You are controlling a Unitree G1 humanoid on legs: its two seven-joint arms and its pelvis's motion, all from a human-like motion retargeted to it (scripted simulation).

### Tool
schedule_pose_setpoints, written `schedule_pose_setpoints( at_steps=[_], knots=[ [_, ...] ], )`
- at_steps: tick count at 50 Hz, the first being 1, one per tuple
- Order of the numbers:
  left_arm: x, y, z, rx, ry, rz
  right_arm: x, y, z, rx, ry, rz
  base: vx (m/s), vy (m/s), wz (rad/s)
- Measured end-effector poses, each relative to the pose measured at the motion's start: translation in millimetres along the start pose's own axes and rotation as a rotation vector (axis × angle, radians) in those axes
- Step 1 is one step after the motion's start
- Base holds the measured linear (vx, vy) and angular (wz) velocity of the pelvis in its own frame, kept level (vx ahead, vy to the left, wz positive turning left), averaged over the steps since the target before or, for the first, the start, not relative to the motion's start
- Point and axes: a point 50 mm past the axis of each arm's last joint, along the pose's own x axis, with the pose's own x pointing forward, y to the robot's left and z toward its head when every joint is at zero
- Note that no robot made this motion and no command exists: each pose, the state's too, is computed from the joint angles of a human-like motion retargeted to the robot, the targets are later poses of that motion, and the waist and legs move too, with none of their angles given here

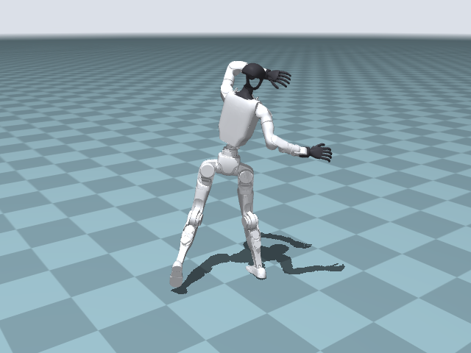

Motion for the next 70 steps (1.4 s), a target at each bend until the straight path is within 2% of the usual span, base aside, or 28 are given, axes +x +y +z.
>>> schedule_pose_setpoints(
  at_steps=[6, 7, 8, 9, 10, 18, 25, 30, 34, 38, 40, 42, 43, 48, 54, 60, 65, 70],
  knots=[
    [-1.9, -8.6, 25.5, -0.058, -0.115, -0.013, -36.7, 43.6, -61.8, 0.088, 0.301, 0.171, -0.1, 0.01, 0.09],
    [-2.7, -10.4, 30.4, -0.142, -0.116, -0.014, -43.8, 50.2, -73.0, 0.098, 0.366, 0.189, -0.14, 0.01, 0.53],
    [-3.7, -14.0, 38.2, -0.369, -0.097, -0.028, -51.1, 58.0, -83.8, 0.104, 0.437, 0.206, -0.14, 0.0, 0.69],
    [-4.5, -12.2, 38.4, -0.325, -0.111, -0.017, -57.7, 60.2, -93.0, 0.106, 0.486, 0.208, -0.14, 0.0, 0.88],
    [-5.3, -7.8, 35.0, -0.147, -0.143, 0.006, -64.0, 59.6, -101.4, 0.107, 0.525, 0.202, -0.13, 0.0, 1.09],
    [-16.9, -4.9, 33.3, -0.184, -0.092, 0.062, -109.1, 87.6, -123.4, 0.381, 0.787, 0.05, -0.11, 0.02, 1.51],
    [-23.8, -0.4, 35.1, -0.272, -0.056, 0.143, -98.7, 128.4, -68.9, 0.571, 0.659, 0.02, -0.07, 0.19, 1.88],
    [-34.5, 3.3, 36.0, -0.32, -0.013, 0.211, -68.5, 147.2, 14.9, 0.729, 0.364, 0.066, -0.04, 0.3, 1.57],
    [-49.1, -1.3, 34.4, -0.395, 0.075, 0.289, -50.3, 148.4, 92.2, 0.749, 0.053, 0.073, 0.01, 0.26, 0.9],
    [-72.8, -14.4, 33.1, -0.518, 0.219, 0.373, -40.9, 139.3, 168.4, 0.704, -0.282, 0.024, 0.0, 0.29, 0.76],
    [-89.1, -25.7, 34.8, -0.581, 0.316, 0.387, -31.4, 136.4, 196.0, 0.443, -0.466, -0.024, 0.02, 0.27, 0.72],
    [-105.5, -37.2, 39.0, -0.658, 0.408, 0.418, -36.3, 132.0, 228.6, 0.513, -0.561, -0.103, 0.03, 0.25, 0.82],
    [-114.2, -44.4, 42.0, -0.691, 0.458, 0.418, -36.0, 133.0, 240.8, 0.468, -0.616, -0.123, 0.04, 0.24, 0.88],
    [-163.0, -87.5, 71.5, -0.844, 0.769, 0.394, -38.5, 167.2, 281.2, 0.161, -0.817, -0.071, 0.06, 0.21, 1.02],
    [-228.4, -136.1, 135.2, -1.043, 1.223, 0.293, -47.3, 224.3, 272.9, -0.195, -0.897, 0.122, 0.1, 0.15, 1.29],
    [-307.4, -150.3, 206.0, -1.099, 1.629, -0.005, -57.8, 262.9, 232.8, -0.44, -0.85, 0.386, 0.12, 0.05, 1.21],
    [-390.1, -132.6, 257.7, -1.097, 2.004, -0.31, -58.2, 280.1, 204.1, -0.396, -0.591, 0.712, 0.11, -0.05, 1.04],
    [-476.1, -73.7, 285.5, -0.82, 2.285, -0.719, -44.0, 275.3, 186.7, -0.375, -0.448, 0.821, 0.1, -0.11, 0.95]
  ],
)
